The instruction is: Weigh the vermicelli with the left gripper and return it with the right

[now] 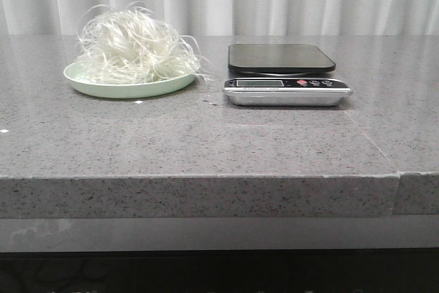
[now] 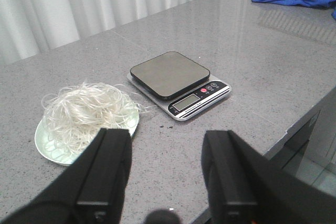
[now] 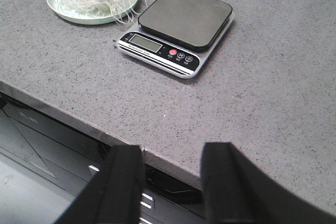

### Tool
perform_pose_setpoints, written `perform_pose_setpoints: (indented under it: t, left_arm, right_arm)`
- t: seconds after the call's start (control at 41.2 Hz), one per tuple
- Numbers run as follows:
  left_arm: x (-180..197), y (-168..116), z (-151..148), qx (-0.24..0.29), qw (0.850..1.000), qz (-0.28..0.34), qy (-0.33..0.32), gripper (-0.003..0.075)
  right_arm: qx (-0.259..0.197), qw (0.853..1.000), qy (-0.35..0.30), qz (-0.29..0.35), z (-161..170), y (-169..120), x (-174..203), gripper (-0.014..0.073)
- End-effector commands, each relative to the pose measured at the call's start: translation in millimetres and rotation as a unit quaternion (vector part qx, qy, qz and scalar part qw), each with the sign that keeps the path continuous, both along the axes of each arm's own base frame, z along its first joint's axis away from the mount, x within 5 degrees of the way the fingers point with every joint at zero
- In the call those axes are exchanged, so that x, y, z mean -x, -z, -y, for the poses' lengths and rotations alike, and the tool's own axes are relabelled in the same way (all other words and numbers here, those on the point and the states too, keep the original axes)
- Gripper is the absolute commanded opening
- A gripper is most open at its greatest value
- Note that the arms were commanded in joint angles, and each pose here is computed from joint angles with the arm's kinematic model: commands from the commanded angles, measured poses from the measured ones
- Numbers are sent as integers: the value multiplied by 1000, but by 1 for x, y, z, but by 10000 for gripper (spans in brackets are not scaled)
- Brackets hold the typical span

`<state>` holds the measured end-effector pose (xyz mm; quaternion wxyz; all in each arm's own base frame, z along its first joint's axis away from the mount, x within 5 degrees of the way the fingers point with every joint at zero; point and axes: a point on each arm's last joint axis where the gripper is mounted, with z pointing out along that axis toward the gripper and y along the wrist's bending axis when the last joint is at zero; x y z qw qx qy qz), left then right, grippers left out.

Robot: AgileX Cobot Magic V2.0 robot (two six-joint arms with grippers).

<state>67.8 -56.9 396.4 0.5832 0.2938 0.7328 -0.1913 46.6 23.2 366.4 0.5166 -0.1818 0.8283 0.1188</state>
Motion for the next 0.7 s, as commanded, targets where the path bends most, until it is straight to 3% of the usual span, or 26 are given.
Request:
perform_pose_setpoints:
  t: [0.0, 0.17, 0.267, 0.68]
  left_arm:
    - [0, -13, 2, 40, 999, 23, 5, 351]
    - [0, -13, 2, 40, 999, 23, 6, 218]
    - [0, -13, 2, 40, 999, 23, 6, 143]
    - [0, -13, 2, 40, 999, 23, 6, 142]
  right_arm:
    - [-9, 999, 5, 37, 0, -11, -2, 281]
    - [-9, 999, 5, 38, 0, -12, -2, 158]
    - [-9, 999, 5, 37, 0, -11, -2, 159]
    - [-5, 1000, 5, 30, 0, -10, -2, 159]
